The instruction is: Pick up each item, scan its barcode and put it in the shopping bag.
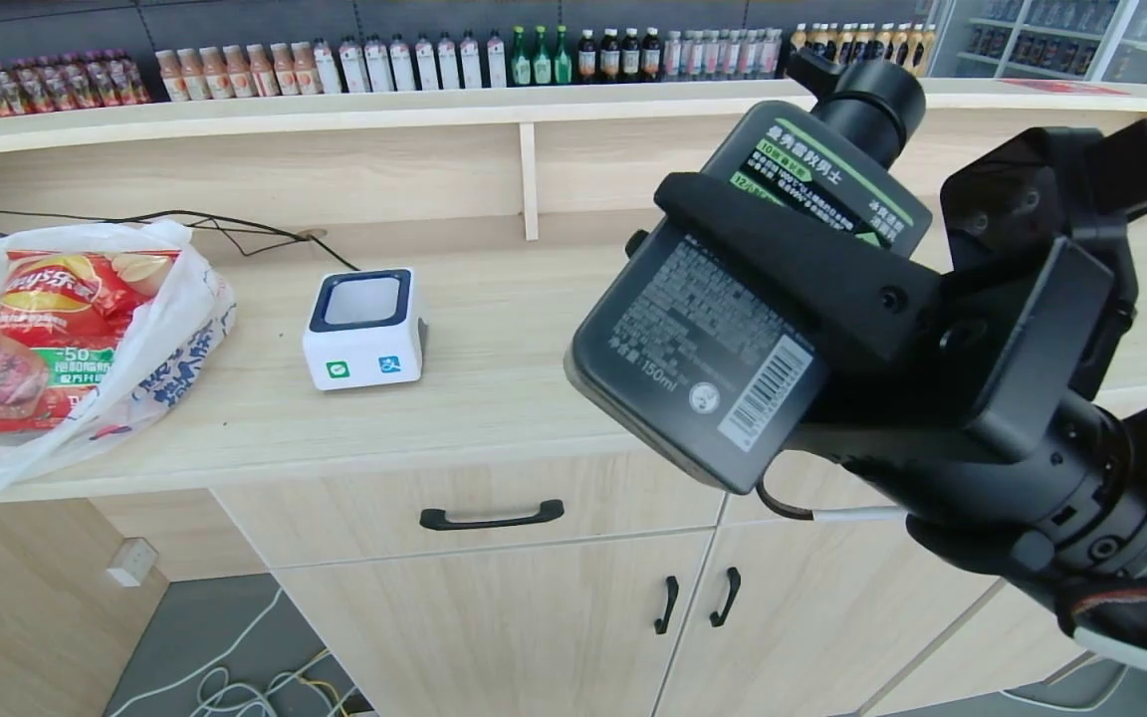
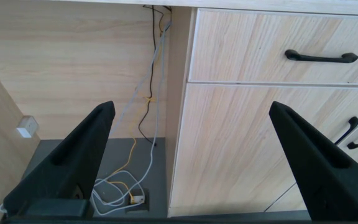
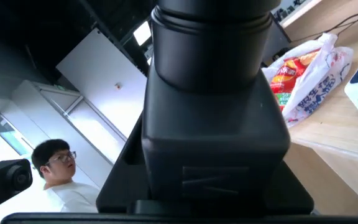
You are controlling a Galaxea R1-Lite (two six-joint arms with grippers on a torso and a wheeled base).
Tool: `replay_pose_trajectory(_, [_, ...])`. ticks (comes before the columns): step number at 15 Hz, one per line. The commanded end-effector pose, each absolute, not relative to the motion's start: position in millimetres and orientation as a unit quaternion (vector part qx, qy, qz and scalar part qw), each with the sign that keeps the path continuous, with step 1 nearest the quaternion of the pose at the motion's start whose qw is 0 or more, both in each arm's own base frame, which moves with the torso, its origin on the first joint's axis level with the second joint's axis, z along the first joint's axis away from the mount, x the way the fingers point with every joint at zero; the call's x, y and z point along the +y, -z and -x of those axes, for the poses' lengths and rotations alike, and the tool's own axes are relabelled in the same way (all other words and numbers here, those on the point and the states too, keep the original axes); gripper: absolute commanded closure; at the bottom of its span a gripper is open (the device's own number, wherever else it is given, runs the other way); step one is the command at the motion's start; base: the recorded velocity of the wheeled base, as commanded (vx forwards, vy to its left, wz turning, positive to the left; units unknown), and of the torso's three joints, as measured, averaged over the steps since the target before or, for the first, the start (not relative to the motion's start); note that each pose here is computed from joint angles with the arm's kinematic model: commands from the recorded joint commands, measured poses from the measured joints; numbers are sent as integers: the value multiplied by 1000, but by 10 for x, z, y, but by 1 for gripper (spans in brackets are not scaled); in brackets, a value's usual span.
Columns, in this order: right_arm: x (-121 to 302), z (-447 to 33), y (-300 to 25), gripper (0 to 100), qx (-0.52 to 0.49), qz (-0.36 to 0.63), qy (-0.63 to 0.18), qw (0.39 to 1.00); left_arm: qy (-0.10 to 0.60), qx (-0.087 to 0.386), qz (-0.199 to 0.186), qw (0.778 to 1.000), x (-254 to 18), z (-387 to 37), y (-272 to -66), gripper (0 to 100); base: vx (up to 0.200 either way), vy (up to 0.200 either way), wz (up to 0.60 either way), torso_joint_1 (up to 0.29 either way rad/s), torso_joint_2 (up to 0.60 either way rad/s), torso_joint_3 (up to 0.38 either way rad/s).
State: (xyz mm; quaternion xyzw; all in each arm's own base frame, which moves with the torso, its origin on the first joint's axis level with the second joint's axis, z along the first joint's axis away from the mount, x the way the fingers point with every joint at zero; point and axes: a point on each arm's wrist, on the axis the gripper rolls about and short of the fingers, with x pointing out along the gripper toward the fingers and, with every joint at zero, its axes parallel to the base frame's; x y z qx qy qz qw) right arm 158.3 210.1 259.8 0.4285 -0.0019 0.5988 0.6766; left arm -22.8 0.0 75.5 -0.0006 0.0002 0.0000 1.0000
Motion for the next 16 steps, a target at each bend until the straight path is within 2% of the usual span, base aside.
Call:
replay_pose_trajectory(1, [2118,-1593,-2579,100,-2,-429,-599,676,0,0,1,1000,0,228,-755,0,0,0,0,0,0,0])
replay_pose_trajectory(16, [2109,-1564,-2565,100,-1,-395,-629,670,0,0,1,1000,0,228,-755,0,0,0,0,0,0,0])
